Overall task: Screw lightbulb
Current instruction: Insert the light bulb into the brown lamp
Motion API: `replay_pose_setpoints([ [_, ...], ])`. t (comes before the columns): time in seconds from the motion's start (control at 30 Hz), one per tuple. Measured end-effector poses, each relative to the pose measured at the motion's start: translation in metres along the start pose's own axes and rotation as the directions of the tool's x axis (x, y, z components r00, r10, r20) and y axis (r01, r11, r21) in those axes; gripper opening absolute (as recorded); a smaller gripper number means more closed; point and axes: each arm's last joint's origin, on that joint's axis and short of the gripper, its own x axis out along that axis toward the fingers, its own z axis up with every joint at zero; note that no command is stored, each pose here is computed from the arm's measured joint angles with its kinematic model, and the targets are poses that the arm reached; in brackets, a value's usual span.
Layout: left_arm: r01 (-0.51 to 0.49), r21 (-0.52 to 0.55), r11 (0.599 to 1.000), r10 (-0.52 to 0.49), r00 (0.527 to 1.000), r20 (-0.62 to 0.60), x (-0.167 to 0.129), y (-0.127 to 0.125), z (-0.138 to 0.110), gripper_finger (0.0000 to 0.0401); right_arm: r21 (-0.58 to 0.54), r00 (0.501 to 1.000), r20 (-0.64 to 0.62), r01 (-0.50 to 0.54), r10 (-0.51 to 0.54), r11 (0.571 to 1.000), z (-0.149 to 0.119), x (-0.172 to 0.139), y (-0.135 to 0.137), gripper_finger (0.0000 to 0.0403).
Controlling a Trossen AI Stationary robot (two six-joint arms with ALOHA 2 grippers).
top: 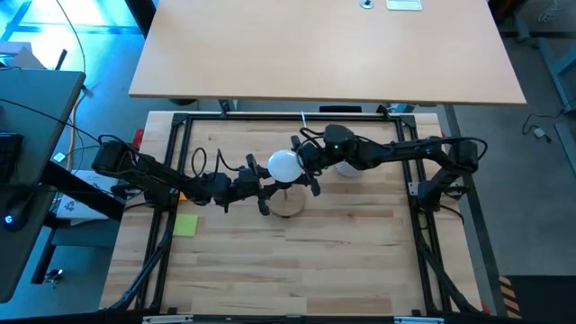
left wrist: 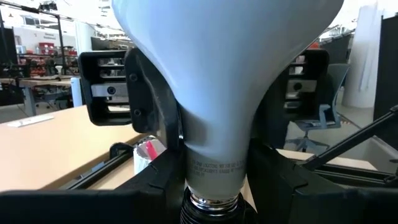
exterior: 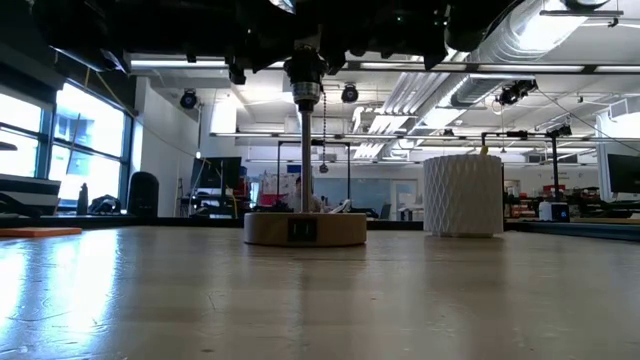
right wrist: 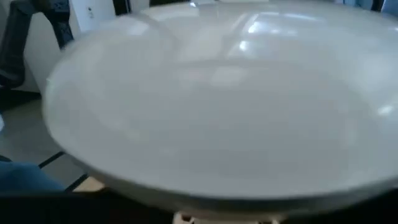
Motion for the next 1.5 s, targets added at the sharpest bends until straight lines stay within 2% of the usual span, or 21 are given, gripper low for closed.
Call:
replay_pose_setpoints([
  [0.07,-0.008,-0.003,1.0,0.008,1.0,-0.009,0.0,0.0,-0.001,0.0133,0.001,1.0,-0.001,0.003,-0.003,1.0,0.0,0.0,0.0,0.016],
  [0.2,-0.015,0.0,1.0,0.015,1.0,-0.015,0.0,0.0,-0.001,0.0145,0.022,1.0,-0.004,0.029,-0.028,0.999,-0.001,0.001,0.001,0.016],
  [0.37,-0.016,0.029,0.999,0.017,0.998,-0.062,-0.002,0.001,-0.005,0.019,0.03,0.998,-0.003,0.055,-0.055,0.998,0.0,0.002,0.001,0.0153],
  [0.53,0.012,0.049,0.999,-0.007,0.994,-0.113,-0.01,0.001,0.004,0.0231,0.014,0.998,-0.013,0.055,-0.055,0.998,-0.001,0.003,0.002,0.0151],
  [0.67,0.029,0.065,0.997,-0.018,0.986,-0.167,-0.023,0.001,0.015,0.0242,-0.006,0.997,-0.023,0.076,-0.076,0.997,-0.002,0.005,0.006,0.0148],
  [0.9,-0.007,0.065,0.998,0.019,0.983,-0.184,-0.047,0.0,0.037,0.0241,-0.007,0.995,-0.046,0.084,-0.084,0.996,-0.007,0.008,0.005,0.0147],
  [1.0,-0.007,0.072,0.997,0.017,0.99,-0.142,-0.056,-0.004,0.048,0.024,-0.005,0.995,-0.05,0.083,-0.083,0.997,-0.008,0.009,0.005,0.0145],
  [1.17,-0.01,0.114,0.993,0.015,0.999,-0.044,-0.064,-0.017,0.081,0.023,-0.008,0.996,-0.042,0.084,-0.085,0.996,-0.008,0.009,0.005,0.0144],
  [1.3,-0.008,0.159,0.987,0.005,1.0,0.019,-0.06,-0.021,0.117,0.0201,-0.008,0.996,-0.041,0.084,-0.085,0.996,-0.008,0.009,0.005,0.0143],
  [1.4,-0.006,0.212,0.977,0.017,0.999,-0.048,-0.049,-0.013,0.13,0.0173,-0.016,0.996,-0.027,0.085,-0.086,0.996,-0.007,0.009,0.005,0.0143],
  [1.5,0.004,0.221,0.975,0.018,0.995,-0.098,-0.037,-0.006,0.135,0.0149,-0.026,0.996,-0.002,0.087,-0.087,0.996,-0.006,0.009,0.005,0.0143],
])
